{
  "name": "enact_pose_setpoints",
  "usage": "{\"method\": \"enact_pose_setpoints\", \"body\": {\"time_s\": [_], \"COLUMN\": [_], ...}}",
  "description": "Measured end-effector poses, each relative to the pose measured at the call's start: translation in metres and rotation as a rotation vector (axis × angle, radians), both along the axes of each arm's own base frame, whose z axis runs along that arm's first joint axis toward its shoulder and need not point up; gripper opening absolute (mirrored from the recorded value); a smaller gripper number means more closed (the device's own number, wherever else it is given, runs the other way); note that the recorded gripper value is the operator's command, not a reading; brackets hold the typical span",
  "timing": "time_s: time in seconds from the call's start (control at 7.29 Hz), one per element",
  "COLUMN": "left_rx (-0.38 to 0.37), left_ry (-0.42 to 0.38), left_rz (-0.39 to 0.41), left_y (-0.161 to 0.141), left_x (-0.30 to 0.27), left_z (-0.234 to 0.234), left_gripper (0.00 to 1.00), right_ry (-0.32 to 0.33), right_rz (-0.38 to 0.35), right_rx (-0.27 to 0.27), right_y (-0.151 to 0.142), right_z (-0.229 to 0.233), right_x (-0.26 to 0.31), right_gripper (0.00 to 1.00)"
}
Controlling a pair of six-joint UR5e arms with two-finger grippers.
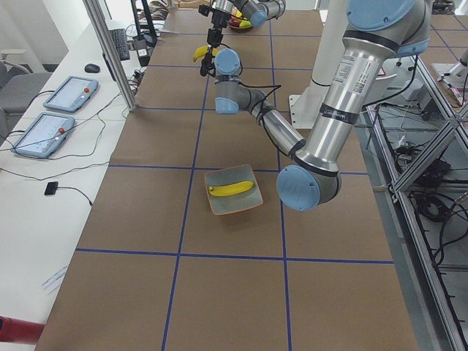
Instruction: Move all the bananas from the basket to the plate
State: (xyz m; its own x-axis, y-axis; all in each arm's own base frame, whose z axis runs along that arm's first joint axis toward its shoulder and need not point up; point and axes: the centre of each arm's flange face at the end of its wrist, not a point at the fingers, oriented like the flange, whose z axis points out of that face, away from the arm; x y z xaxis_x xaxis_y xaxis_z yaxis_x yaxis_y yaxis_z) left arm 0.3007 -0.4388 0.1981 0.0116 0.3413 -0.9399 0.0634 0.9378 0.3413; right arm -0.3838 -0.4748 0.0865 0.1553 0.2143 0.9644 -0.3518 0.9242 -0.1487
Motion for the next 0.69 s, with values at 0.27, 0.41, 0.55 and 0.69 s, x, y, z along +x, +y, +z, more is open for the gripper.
{"method": "enact_pose_setpoints", "body": {"time_s": [0.27, 0.41, 0.55, 0.69], "left_rx": [0.022, 0.027, 0.032, 0.039], "left_ry": [0.024, 0.030, 0.036, 0.043], "left_rz": [0.000, 0.003, 0.007, 0.015], "left_y": [0.013, 0.017, 0.020, 0.023], "left_x": [0.025, 0.030, 0.032, 0.035], "left_z": [-0.017, -0.021, -0.024, -0.027], "left_gripper": [1.00, 1.00, 1.00, 1.00], "right_ry": [-0.029, -0.041, -0.055, -0.066], "right_rz": [-0.028, -0.042, -0.054, -0.063], "right_rx": [0.021, 0.031, 0.041, 0.050], "right_y": [0.026, 0.037, 0.045, 0.051], "right_z": [-0.020, -0.026, -0.035, -0.042], "right_x": [-0.021, -0.026, -0.030, -0.032], "right_gripper": [0.00, 0.00, 0.00, 0.00]}}
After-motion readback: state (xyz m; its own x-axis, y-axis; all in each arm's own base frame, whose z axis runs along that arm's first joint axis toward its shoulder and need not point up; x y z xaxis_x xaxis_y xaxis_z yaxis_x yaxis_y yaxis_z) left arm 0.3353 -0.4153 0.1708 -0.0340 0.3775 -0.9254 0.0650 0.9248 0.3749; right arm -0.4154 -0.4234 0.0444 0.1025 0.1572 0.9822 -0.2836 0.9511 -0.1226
